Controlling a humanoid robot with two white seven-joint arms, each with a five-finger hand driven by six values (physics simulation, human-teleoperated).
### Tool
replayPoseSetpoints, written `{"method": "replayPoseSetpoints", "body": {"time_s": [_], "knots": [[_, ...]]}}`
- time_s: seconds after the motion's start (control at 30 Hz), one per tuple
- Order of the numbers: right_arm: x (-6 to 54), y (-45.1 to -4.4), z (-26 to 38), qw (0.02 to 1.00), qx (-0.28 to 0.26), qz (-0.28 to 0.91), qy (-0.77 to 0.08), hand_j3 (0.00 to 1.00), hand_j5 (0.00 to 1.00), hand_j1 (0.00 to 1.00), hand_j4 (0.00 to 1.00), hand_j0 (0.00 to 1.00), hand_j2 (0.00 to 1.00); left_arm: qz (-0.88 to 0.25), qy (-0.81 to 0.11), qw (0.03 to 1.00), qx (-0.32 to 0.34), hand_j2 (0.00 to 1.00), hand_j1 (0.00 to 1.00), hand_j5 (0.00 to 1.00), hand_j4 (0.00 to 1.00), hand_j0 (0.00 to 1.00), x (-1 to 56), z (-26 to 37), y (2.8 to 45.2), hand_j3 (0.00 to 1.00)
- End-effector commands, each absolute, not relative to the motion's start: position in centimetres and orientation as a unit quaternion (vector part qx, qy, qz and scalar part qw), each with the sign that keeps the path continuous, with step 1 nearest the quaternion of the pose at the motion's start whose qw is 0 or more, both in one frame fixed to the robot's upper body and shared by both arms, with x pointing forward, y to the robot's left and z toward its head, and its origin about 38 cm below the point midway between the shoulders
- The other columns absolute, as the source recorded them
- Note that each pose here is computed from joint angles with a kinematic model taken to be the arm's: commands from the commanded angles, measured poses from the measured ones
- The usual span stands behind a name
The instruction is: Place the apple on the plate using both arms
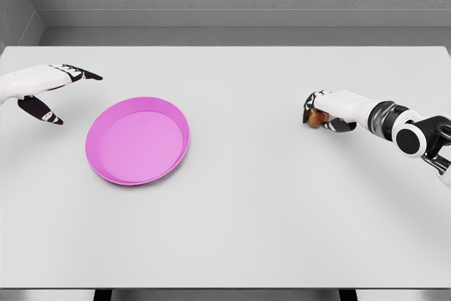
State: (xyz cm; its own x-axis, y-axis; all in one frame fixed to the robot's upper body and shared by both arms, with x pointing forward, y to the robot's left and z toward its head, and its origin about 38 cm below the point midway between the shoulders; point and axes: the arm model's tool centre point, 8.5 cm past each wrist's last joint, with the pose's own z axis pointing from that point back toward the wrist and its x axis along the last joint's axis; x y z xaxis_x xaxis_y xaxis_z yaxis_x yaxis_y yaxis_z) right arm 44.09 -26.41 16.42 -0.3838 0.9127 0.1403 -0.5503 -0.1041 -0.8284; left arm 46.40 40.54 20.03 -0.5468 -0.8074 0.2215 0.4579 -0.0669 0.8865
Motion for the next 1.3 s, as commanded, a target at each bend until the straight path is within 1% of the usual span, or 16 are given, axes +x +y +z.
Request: {"method": "replayPoseSetpoints", "body": {"time_s": [0.0, 0.2, 0.53, 0.77, 0.97, 1.27], "knots": [[44.0, -26.3, 16.5, 0.512, -0.208, 0.714, -0.431, 0.53, 0.53, 0.53, 0.53, 0.53, 0.53, -0.708, -0.520, 0.447, 0.169, 1.00, 1.00, 1.00, 1.00, 1.00, 46.4, 20.2, 40.6, 1.00], [43.9, -25.9, 16.9, 0.506, -0.207, 0.714, -0.437, 0.53, 0.53, 0.53, 0.53, 0.53, 0.53, -0.708, -0.520, 0.447, 0.169, 1.00, 1.00, 1.00, 1.00, 1.00, 46.4, 20.2, 40.6, 1.00], [42.5, -23.6, 18.7, 0.474, -0.191, 0.722, -0.467, 0.53, 0.53, 0.53, 0.53, 0.53, 0.53, -0.707, -0.521, 0.447, 0.169, 1.00, 1.00, 1.00, 1.00, 1.00, 46.4, 20.2, 40.7, 1.00], [41.5, -22.0, 19.1, 0.432, -0.160, 0.740, -0.490, 0.54, 0.54, 0.54, 0.54, 0.54, 0.54, -0.707, -0.521, 0.447, 0.170, 1.00, 1.00, 1.00, 1.00, 1.00, 46.4, 20.2, 40.7, 1.00], [41.3, -21.3, 19.2, 0.419, -0.148, 0.744, -0.499, 0.54, 0.54, 0.54, 0.54, 0.54, 0.54, -0.707, -0.521, 0.447, 0.170, 1.00, 1.00, 1.00, 1.00, 1.00, 46.4, 20.2, 40.7, 1.00], [40.8, -18.8, 19.4, 0.383, -0.116, 0.752, -0.524, 0.54, 0.54, 0.54, 0.54, 0.54, 0.54, -0.706, -0.522, 0.447, 0.170, 1.00, 1.00, 1.00, 1.00, 1.00, 46.4, 20.3, 40.7, 1.00]]}}
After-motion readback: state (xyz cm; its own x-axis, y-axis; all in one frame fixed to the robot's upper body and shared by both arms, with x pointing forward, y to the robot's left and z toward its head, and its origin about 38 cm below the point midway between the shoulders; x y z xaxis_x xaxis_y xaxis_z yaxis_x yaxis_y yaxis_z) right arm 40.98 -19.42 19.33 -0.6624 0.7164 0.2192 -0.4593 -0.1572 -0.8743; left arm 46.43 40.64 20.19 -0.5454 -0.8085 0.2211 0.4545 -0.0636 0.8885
